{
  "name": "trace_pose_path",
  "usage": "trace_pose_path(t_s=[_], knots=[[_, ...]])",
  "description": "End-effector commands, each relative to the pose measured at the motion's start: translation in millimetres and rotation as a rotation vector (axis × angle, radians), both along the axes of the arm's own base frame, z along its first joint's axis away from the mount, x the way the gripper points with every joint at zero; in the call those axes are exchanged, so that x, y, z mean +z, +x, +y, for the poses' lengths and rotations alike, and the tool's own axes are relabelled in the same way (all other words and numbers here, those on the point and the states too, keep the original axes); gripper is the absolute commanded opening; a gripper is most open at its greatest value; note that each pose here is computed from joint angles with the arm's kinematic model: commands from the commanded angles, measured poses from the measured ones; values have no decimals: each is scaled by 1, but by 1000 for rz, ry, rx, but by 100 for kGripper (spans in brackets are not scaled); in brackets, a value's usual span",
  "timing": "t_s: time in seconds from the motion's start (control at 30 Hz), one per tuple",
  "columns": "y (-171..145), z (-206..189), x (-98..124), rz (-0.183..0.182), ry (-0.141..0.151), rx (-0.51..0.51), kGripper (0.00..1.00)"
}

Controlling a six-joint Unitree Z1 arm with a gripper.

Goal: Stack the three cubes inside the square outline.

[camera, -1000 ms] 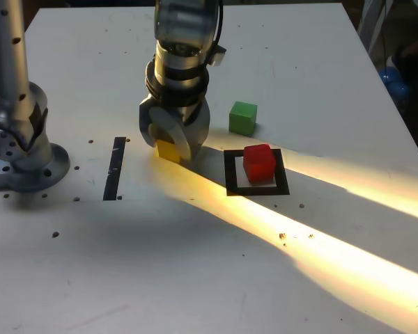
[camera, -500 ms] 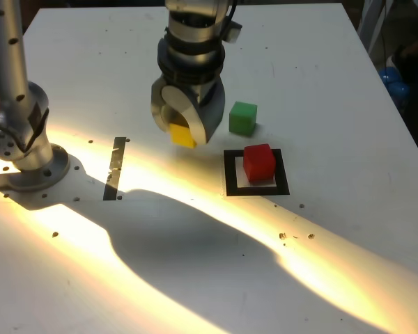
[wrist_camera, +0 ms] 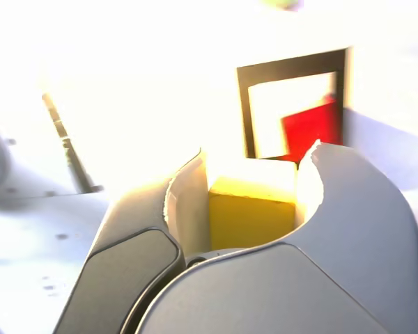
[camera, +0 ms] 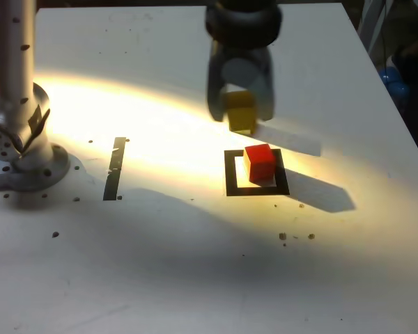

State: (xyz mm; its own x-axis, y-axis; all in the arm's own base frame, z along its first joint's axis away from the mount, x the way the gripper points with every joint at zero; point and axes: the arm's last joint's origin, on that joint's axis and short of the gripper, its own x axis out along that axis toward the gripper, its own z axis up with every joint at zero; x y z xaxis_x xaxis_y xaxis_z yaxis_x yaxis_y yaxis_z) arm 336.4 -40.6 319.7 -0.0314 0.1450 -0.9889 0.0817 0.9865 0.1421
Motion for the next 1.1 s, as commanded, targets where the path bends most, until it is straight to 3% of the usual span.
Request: trace_pose_path(t_s=[0.0,0.4,0.67,1.07], knots=[[10,-1,-11,22,9,6,24],[29,-1,-39,79,35,28,24],[31,1,-47,95,49,47,24],[38,0,-58,90,42,48,24]])
